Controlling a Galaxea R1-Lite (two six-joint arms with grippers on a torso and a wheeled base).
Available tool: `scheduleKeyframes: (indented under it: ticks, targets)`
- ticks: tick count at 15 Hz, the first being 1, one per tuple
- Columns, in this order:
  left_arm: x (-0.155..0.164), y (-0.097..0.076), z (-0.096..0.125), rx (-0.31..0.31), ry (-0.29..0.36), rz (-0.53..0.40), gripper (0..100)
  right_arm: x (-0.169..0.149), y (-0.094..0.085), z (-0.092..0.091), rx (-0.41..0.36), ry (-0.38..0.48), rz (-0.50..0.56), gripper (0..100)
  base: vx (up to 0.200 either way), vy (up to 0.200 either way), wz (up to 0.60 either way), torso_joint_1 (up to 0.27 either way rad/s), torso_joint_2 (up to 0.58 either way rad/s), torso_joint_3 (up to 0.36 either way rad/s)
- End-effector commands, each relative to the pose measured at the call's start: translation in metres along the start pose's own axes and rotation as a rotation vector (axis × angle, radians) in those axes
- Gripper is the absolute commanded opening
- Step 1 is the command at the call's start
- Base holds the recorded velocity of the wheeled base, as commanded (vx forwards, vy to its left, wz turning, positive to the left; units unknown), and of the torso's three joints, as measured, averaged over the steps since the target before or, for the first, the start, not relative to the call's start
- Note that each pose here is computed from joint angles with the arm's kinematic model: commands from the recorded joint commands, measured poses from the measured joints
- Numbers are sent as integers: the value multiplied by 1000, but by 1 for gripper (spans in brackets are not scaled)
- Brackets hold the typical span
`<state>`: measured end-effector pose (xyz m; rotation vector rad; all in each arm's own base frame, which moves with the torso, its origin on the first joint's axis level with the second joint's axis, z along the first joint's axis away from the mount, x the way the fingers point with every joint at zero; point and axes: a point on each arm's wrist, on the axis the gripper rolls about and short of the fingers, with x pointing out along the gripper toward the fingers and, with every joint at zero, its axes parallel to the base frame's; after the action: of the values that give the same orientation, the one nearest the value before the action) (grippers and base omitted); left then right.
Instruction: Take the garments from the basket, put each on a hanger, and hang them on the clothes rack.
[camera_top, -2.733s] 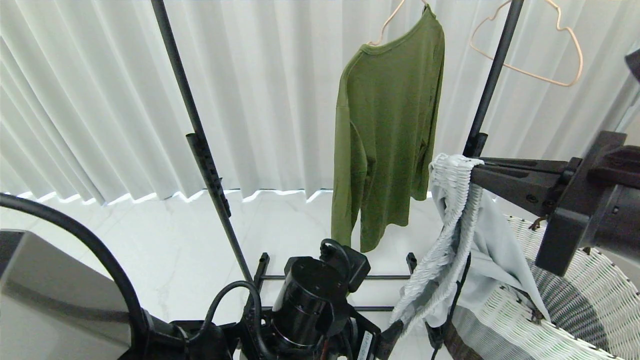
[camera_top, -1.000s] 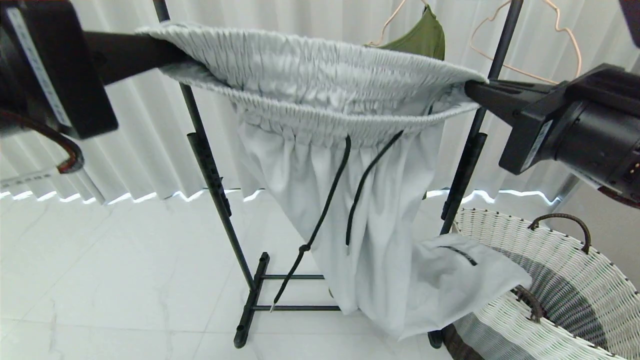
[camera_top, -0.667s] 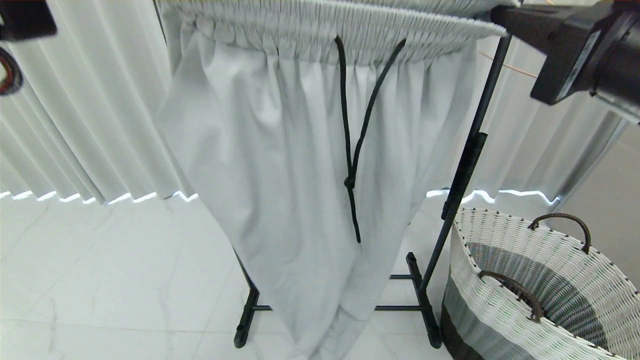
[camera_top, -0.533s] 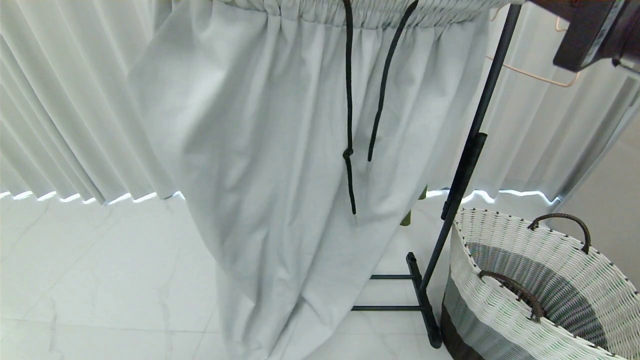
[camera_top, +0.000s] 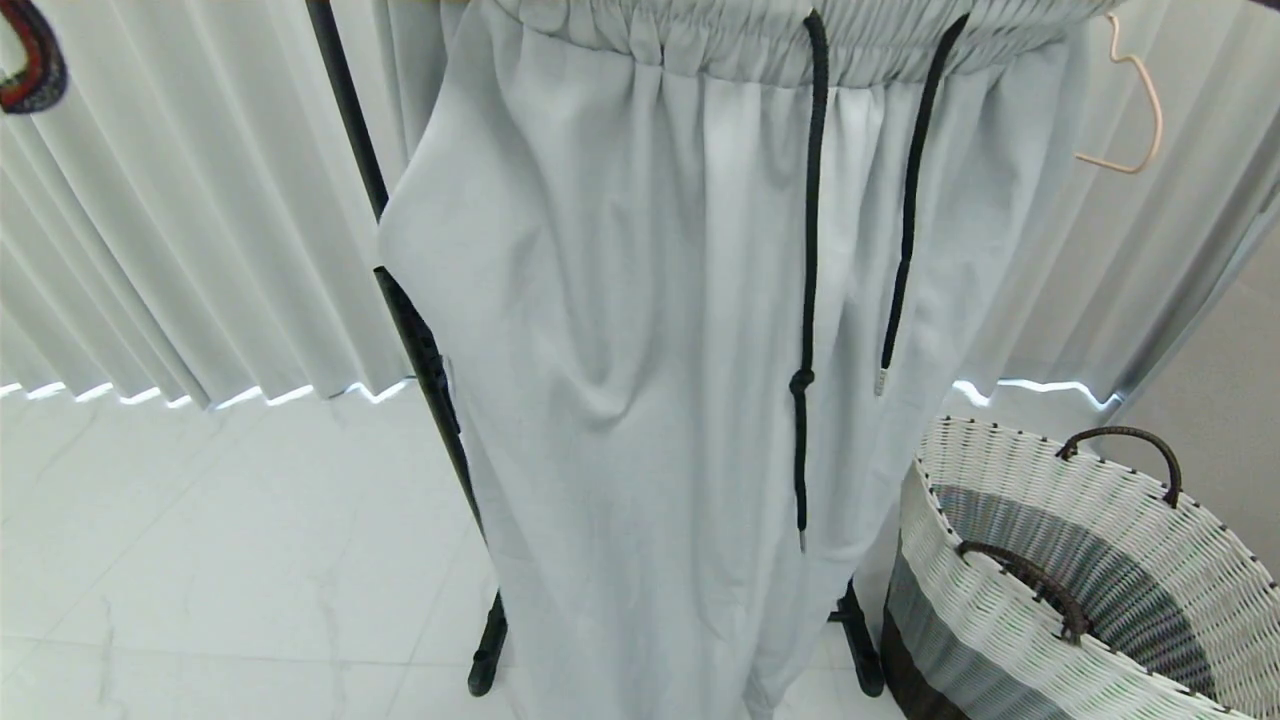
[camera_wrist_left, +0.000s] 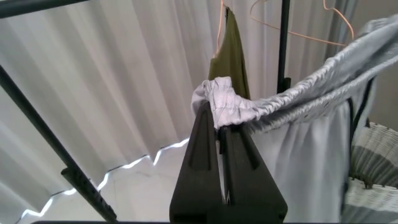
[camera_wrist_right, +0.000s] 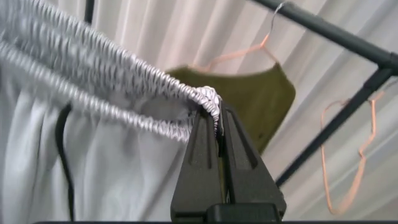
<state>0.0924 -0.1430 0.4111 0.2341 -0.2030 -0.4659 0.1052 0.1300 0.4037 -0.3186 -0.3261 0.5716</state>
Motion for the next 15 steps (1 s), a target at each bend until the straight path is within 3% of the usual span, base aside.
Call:
scheduleKeyframes:
  ticks: [1, 3, 7, 12, 15]
  targets:
    - [4, -3, -1, 5, 8, -3, 0, -25, -12, 10, 11, -41, -9, 0, 0, 0, 0, 0, 0, 0]
    - [14, -10, -1, 0, 1, 0, 0, -59, -8, 10, 5, -13, 144, 0, 0, 0, 0, 0, 0, 0]
    - [39, -24, 3, -20, -19, 42, 0, -60, 15, 5, -28, 1, 300, 0, 0, 0, 0, 0, 0, 0]
    - [48, -17, 3, -16, -12, 91, 0, -57, 17, 3, -40, 7, 303, 0, 0, 0, 0, 0, 0, 0]
    - [31, -7, 1, -18, -9, 96, 0, -57, 12, 3, -36, 49, 180, 0, 0, 0, 0, 0, 0, 0]
